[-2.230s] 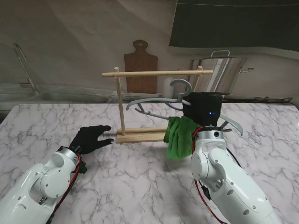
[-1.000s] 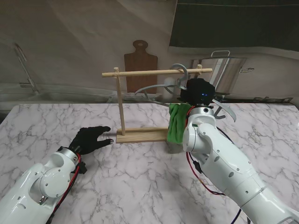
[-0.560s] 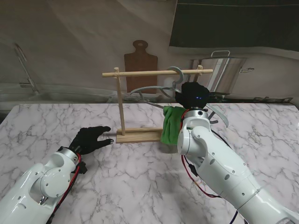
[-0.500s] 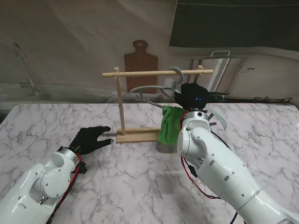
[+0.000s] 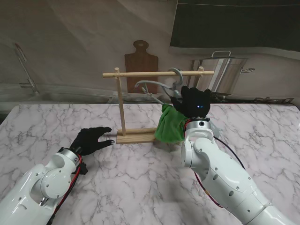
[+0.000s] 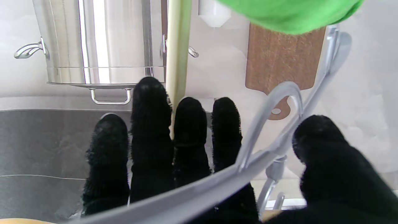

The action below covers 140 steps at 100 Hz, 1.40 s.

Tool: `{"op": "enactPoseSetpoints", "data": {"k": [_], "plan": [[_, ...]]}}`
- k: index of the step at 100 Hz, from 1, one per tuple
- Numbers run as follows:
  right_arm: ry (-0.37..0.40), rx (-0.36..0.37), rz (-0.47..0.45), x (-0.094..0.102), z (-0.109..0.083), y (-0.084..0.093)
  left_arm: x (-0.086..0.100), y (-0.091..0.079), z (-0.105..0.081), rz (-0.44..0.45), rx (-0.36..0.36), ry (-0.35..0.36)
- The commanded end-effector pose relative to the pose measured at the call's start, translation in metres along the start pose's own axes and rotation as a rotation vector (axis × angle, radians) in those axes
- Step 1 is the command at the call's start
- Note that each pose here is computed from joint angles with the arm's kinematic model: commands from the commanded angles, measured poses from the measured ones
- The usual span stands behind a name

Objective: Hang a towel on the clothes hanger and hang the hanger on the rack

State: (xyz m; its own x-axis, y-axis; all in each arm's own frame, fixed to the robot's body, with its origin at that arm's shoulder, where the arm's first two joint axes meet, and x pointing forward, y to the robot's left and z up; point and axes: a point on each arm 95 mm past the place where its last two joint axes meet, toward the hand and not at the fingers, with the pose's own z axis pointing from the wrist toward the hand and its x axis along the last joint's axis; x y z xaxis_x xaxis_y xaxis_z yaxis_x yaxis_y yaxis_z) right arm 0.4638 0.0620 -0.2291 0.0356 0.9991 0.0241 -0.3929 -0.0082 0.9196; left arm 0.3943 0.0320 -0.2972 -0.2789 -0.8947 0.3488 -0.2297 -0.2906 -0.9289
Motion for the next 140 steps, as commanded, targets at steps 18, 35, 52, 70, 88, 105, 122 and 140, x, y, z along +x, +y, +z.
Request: {"op": "enactPoseSetpoints", "data": {"k": [18,35,52,70,88,105,122,140], "plan": [[-0.013,-0.007,0.014,-0.003,-0.01,0.004,0.001,0.004,0.001,-0.005,-0.018,0.002],[-0.013,-0.033,0.028,-0.007,-0.017,0.01,0.0,0.003,0.001,-0.005,-0.016,0.001],[-0.021,-0.077,0.034,-0.016,-0.021,0.019,0.0,0.003,0.001,-0.006,-0.015,-0.001],[-0.041,-0.118,0.018,-0.038,-0.027,0.025,0.0,0.002,0.001,-0.007,-0.015,0.0],[-0.095,-0.17,-0.013,-0.075,-0.039,0.028,0.0,0.001,0.003,-0.013,-0.005,0.001],[-0.134,-0.252,-0.025,-0.11,-0.057,0.042,0.0,0.001,0.006,-0.062,0.037,-0.002],[-0.057,-0.291,0.109,-0.126,-0.076,0.056,0.005,0.0,0.01,-0.14,0.099,0.004],[-0.019,-0.24,0.365,-0.126,-0.098,0.061,0.013,0.0,0.007,-0.223,0.129,0.035]]}}
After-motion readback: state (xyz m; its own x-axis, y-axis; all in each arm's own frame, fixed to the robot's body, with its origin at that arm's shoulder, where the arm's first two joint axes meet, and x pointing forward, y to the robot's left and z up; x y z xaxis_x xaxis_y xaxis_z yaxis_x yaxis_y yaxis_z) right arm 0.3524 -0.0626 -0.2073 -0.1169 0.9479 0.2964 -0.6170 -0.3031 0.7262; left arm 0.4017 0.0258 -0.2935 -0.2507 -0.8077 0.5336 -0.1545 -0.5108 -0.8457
